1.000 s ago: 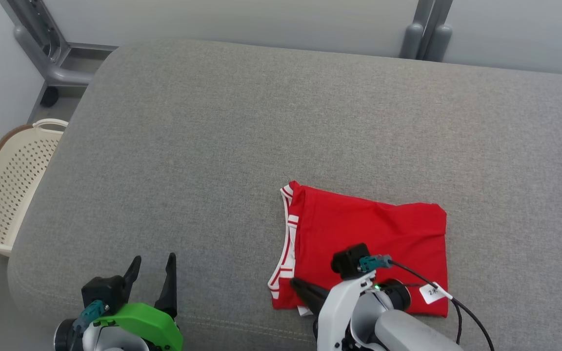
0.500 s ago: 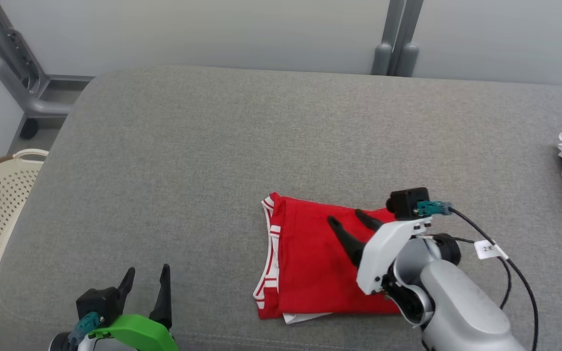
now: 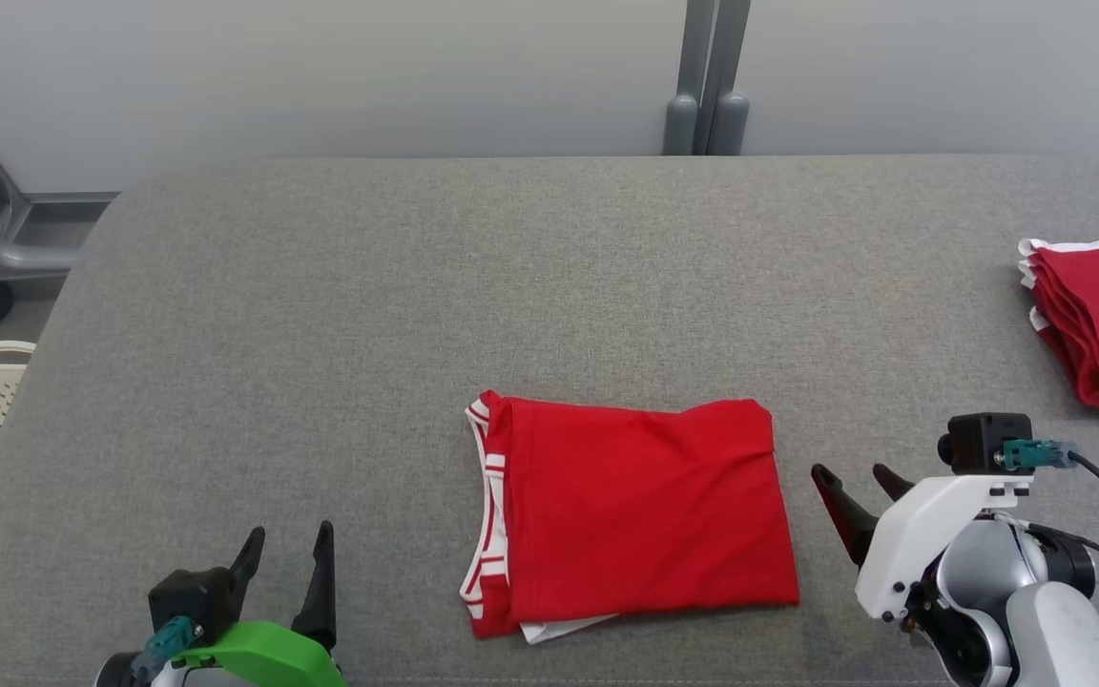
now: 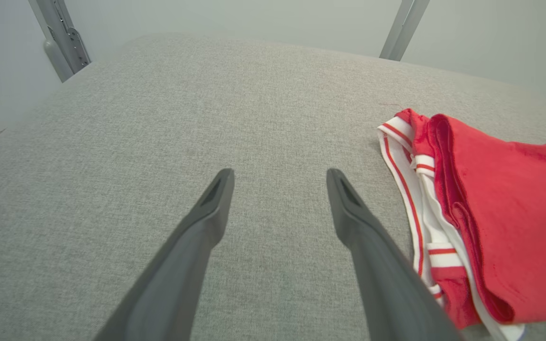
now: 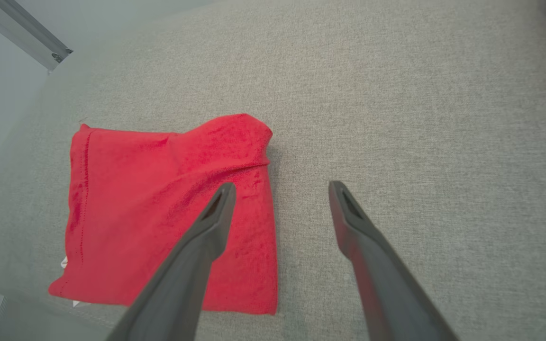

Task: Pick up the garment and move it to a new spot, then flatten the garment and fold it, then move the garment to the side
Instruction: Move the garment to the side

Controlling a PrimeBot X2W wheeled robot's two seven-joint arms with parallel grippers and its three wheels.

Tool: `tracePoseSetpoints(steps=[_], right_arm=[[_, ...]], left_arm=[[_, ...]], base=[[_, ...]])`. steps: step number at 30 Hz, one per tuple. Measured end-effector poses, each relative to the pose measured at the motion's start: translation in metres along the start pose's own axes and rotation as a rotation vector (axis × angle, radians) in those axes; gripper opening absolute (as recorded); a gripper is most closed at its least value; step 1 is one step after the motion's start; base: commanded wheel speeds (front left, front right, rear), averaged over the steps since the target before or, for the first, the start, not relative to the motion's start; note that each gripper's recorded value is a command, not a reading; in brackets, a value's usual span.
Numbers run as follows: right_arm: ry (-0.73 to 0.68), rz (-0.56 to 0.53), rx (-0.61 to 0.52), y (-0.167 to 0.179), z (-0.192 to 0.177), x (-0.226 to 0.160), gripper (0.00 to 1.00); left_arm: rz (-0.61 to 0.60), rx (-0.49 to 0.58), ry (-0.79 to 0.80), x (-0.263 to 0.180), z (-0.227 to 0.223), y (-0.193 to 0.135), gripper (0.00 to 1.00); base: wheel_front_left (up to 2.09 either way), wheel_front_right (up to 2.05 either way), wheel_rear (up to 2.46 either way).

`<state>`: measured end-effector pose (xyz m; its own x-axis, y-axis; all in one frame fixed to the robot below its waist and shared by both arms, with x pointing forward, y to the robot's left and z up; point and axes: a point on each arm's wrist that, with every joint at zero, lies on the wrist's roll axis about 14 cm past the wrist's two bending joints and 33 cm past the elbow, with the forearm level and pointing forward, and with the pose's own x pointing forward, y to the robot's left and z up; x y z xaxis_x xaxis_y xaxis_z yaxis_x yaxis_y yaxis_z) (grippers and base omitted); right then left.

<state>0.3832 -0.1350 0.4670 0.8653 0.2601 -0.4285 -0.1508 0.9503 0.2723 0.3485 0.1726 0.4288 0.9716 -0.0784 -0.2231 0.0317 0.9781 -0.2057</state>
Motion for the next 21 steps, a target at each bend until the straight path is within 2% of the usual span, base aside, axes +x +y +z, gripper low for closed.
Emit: tracePoseSetpoints(steps=[7, 21], right_arm=[[0.060, -0.009, 0.018, -0.005, -0.014, 0.006, 1.00], [0.240, 0.045, 0.050, 0.010, -0.061, 0.051, 1.00]], left_arm=[[-0.005, 0.002, 0.014, 0.008, -0.002, -0.001, 1.00], [0.045, -0.009, 0.044, 0.012, -0.010, 0.016, 1.00]], base=[[0.00, 0.00, 0.00], [0.00, 0.00, 0.00]])
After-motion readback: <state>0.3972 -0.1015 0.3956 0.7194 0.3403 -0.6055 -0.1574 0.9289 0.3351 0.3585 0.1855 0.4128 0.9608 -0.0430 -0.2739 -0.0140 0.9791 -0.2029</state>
